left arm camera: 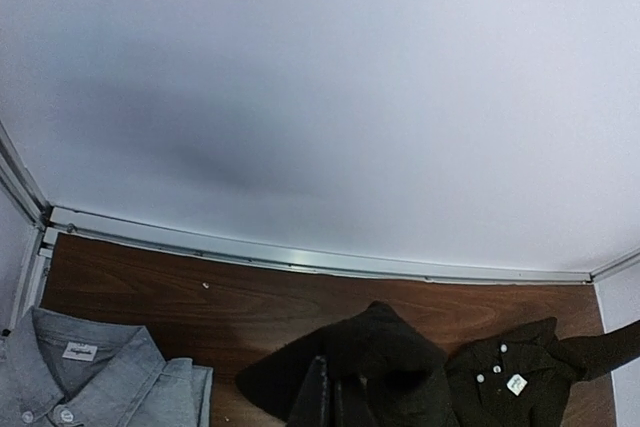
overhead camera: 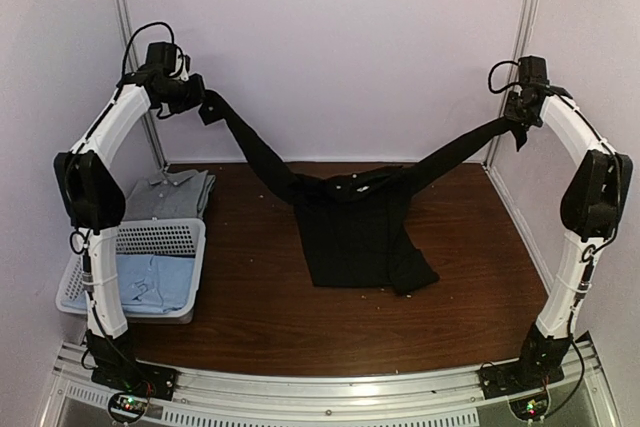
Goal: Fold and stack the long sleeve shirts
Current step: Place the crumpled shirt at the center of the board, then pick up the crumpled shirt from the center of the board.
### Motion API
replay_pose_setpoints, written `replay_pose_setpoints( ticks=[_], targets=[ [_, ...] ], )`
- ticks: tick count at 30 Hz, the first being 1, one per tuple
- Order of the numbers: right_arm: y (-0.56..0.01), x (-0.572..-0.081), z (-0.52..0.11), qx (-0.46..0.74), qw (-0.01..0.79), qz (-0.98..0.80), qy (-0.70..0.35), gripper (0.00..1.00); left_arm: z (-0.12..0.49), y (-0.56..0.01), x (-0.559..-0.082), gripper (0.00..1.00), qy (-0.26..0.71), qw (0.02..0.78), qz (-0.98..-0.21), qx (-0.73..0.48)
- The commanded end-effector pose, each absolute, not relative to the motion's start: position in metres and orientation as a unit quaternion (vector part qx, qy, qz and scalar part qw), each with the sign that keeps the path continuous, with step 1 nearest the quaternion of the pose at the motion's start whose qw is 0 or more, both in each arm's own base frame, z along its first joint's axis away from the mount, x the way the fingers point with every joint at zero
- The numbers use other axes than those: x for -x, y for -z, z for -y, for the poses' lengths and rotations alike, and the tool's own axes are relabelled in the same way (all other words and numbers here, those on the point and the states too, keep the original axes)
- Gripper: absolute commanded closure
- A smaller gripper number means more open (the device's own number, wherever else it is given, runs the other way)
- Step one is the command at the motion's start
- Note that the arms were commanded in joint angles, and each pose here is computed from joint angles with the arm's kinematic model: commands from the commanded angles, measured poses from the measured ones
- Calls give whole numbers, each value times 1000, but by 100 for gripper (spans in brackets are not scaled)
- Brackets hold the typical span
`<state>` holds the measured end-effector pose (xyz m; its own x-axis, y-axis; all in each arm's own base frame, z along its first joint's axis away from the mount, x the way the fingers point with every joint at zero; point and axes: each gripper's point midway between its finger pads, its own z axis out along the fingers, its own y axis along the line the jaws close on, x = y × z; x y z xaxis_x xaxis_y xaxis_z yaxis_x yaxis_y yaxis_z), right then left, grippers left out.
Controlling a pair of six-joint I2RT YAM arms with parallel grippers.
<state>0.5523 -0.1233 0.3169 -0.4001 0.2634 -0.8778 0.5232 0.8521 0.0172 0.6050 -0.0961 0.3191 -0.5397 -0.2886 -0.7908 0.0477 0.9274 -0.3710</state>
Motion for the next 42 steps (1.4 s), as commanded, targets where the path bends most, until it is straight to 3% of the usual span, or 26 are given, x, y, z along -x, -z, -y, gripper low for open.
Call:
replay_pose_setpoints(
  ticks=[1, 6, 10, 11, 14, 16, 21, 25, 34, 42],
  targets=[
    [-300, -555, 102, -226, 482, -842, 88, 96, 161, -304, -599, 100, 228, 459, -859, 5],
    [-240, -555, 61, -191, 439, -875, 68, 89, 219, -224, -588, 100, 227, 388, -893, -22],
    [-196, -546, 19, -153, 404, -901, 50, 74, 230, -177, -585, 100, 230, 344, -910, -19],
    [-188, -542, 8, -142, 396, -906, 48, 70, 232, -172, -584, 96, 229, 340, -912, -21],
    [-172, -527, -25, -112, 384, -916, 37, 48, 235, -165, -582, 68, 219, 336, -916, -26],
    [-164, -516, -49, -91, 379, -921, 27, 43, 234, -164, -579, 52, 209, 334, -919, -26],
    [-151, -486, -101, -43, 369, -928, 8, 32, 234, -175, -565, 30, 174, 346, -921, -35],
    [-145, -457, -142, 1, 364, -931, -14, 30, 246, -177, -535, 27, 153, 349, -923, -52],
    [-121, -385, -229, 76, 332, -938, -63, 29, 353, -156, -428, 30, 226, 299, -916, -141],
    [-84, -371, -273, 85, 304, -945, -81, 29, 424, -91, -372, 32, 240, 232, -923, -190]
  ],
)
